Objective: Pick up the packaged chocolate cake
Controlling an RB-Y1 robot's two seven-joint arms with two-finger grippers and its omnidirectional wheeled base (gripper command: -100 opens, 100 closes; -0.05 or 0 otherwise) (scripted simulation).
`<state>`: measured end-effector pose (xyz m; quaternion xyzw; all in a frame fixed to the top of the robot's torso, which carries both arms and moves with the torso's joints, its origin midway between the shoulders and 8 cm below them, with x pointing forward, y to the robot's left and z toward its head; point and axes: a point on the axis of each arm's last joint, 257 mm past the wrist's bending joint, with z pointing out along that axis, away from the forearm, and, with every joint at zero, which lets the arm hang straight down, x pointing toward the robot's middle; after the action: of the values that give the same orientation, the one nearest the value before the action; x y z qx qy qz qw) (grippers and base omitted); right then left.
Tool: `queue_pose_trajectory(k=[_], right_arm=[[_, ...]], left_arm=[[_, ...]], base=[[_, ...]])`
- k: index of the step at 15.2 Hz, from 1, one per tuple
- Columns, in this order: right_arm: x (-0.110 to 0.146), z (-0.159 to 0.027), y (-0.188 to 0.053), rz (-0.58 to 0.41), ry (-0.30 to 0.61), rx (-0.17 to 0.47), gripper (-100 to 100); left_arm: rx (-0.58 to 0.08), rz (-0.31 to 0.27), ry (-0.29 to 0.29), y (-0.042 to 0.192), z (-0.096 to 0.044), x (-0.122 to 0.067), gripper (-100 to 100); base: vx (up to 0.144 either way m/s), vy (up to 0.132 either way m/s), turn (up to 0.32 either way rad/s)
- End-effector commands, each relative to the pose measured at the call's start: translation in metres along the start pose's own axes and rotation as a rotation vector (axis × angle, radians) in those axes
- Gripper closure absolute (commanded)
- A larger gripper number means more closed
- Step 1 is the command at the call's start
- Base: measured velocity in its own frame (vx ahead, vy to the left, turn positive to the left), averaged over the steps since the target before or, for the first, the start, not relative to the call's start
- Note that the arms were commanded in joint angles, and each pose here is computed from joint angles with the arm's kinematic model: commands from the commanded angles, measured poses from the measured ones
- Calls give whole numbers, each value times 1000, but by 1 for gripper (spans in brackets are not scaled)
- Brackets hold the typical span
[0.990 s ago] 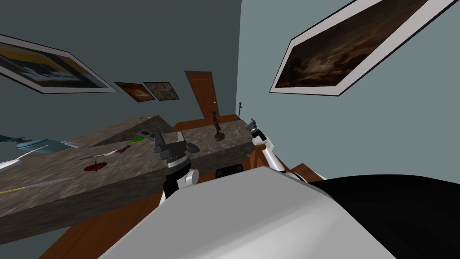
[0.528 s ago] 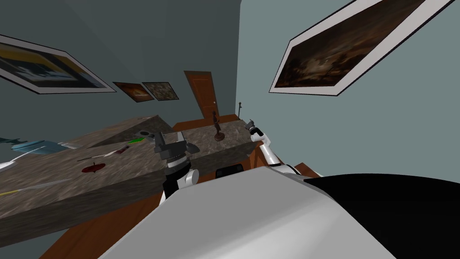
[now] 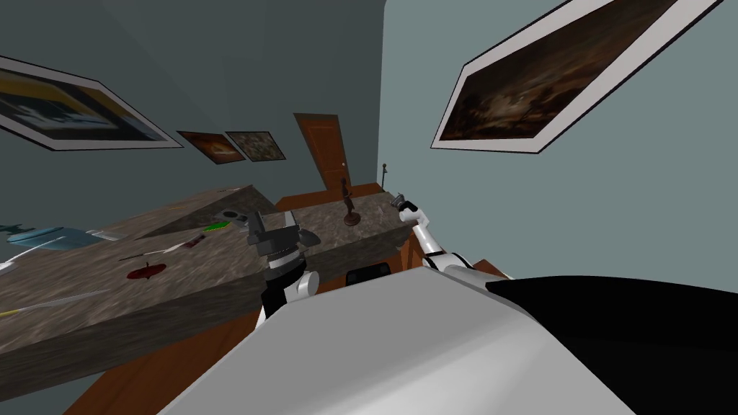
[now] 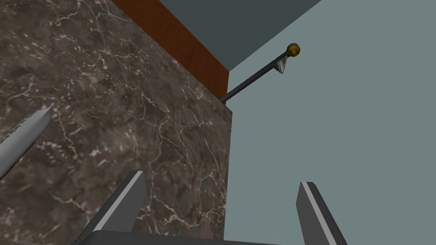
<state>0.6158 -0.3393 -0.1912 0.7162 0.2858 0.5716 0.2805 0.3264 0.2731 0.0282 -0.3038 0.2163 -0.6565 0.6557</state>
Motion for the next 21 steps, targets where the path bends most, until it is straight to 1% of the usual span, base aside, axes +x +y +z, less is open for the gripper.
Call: queue_pose_trajectory(k=[1, 2, 3, 4, 6, 7, 9, 10, 12, 13, 14, 15, 16, 17, 18, 19, 20, 21], right_arm=[[-2, 11, -6, 61, -35, 37, -100], [-7, 13, -10, 62, -52, 51, -100], [-7, 13, -11, 62, -53, 51, -100], [-4, 20, -14, 113, -76, 77, -100], [-10, 23, -19, 115, -95, 91, -100], [-6, 29, -23, 166, -118, 116, -100], [-12, 31, -29, 168, -138, 130, -100], [-9, 37, -34, 218, -163, 155, -100], [-13, 37, -38, 219, -182, 169, -100], [-8, 43, -44, 267, -207, 194, -100], [-13, 42, -48, 268, -226, 206, -100], [-5, 46, -51, 311, -239, 223, -100], [-10, 46, -57, 315, -264, 240, -100], [-13, 46, -59, 315, -270, 243, -100], [-5, 50, -64, 359, -294, 267, -100], [-11, 48, -69, 360, -313, 278, -100], [-11, 48, -69, 360, -313, 278, -100], [-5, 50, -75, 401, -344, 305, -100]], left_arm=[[0, 0, 0, 0, 0, 0, 0], [0, 0, 0, 0, 0, 0, 0], [0, 0, 0, 0, 0, 0, 0], [0, 0, 0, 0, 0, 0, 0], [0, 0, 0, 0, 0, 0, 0], [0, 0, 0, 0, 0, 0, 0], [0, 0, 0, 0, 0, 0, 0], [0, 0, 0, 0, 0, 0, 0], [0, 0, 0, 0, 0, 0, 0], [0, 0, 0, 0, 0, 0, 0], [0, 0, 0, 0, 0, 0, 0], [0, 0, 0, 0, 0, 0, 0], [0, 0, 0, 0, 0, 0, 0], [0, 0, 0, 0, 0, 0, 0], [0, 0, 0, 0, 0, 0, 0], [0, 0, 0, 0, 0, 0, 0], [0, 0, 0, 0, 0, 0, 0], [0, 0, 0, 0, 0, 0, 0]], base=[[1, 10, -23], [1, 11, -18], [1, 8, -4], [0, 10, -20], [0, 10, -14], [-2, 8, -23], [-1, 8, -14], [0, 8, -23], [1, 9, -13], [0, 10, -19], [0, 10, -22], [1, 10, -29], [1, 11, -19], [1, 8, -4], [0, 8, -20], [0, 8, -20], [0, 6, -7], [-1, 6, -17]])
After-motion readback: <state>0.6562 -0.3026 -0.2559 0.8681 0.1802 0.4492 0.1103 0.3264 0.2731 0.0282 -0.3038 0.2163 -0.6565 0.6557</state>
